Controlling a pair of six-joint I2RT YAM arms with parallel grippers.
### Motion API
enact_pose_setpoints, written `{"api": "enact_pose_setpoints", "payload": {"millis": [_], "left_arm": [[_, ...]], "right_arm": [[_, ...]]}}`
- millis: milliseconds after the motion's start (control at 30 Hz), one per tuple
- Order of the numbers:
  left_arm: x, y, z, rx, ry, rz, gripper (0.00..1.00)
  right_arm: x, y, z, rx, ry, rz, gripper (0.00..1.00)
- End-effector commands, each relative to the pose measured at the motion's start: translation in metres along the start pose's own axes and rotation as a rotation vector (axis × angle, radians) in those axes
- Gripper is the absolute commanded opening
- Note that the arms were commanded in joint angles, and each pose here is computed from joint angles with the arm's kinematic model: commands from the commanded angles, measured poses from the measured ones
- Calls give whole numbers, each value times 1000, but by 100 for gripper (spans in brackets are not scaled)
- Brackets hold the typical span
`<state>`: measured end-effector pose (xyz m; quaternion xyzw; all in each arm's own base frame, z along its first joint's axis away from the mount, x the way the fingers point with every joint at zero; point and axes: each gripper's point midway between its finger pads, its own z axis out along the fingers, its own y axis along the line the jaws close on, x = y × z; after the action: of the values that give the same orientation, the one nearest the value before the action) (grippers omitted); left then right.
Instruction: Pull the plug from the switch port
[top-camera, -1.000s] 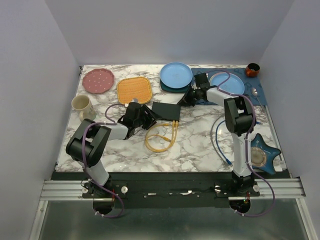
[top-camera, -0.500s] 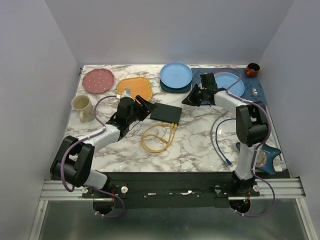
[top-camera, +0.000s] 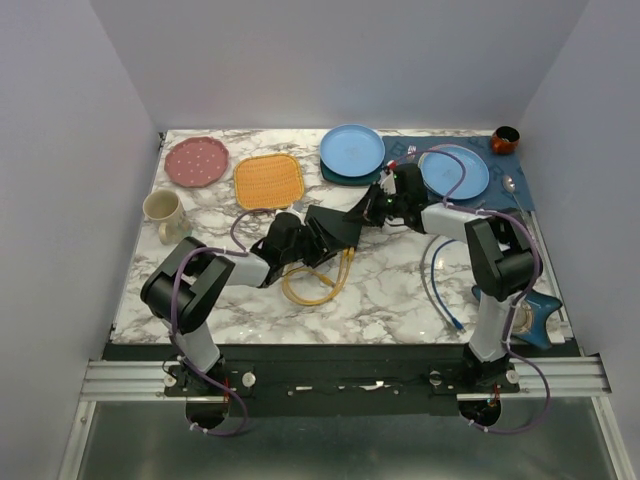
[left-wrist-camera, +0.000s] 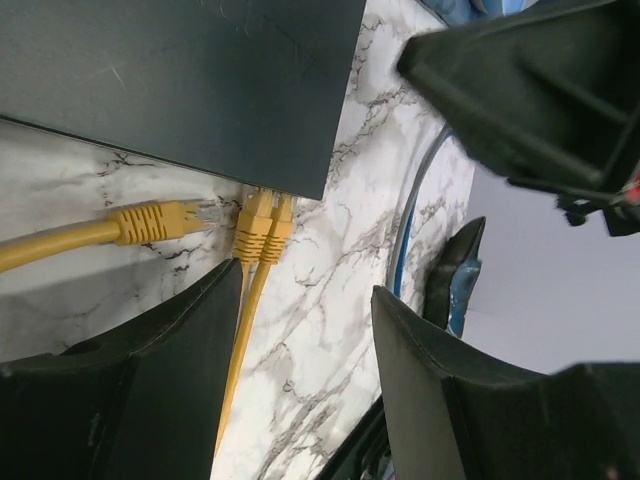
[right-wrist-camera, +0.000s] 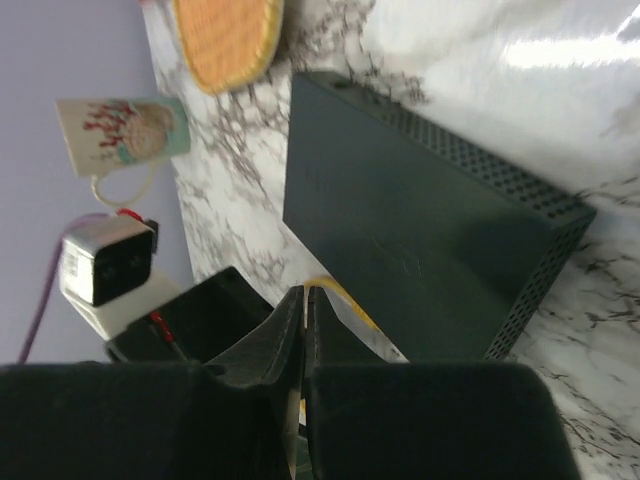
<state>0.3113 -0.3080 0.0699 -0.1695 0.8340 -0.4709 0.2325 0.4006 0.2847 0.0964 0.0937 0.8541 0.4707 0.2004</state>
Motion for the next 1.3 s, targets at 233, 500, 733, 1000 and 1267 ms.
{"api": "enact_pose_setpoints", "payload": {"millis": [233,500,733,1000,1267], "left_arm": [[2,-12,10,51,37,3,61],[5,8,14,-26,46,-6,61],[-1,42,14,-173,3,-18,61],[-25,61,-2,-246,-98,-76,61],[-29,41,-6,-181,-111,-19,61]], "right_arm": [[38,-34,15,39,100,22,10],[36,-42,16,81,91,33,10],[37,-47,16,99,89,41,10],[38,-50,15,112,84,41,10],[39,-53,15,118,84,45,10]]}}
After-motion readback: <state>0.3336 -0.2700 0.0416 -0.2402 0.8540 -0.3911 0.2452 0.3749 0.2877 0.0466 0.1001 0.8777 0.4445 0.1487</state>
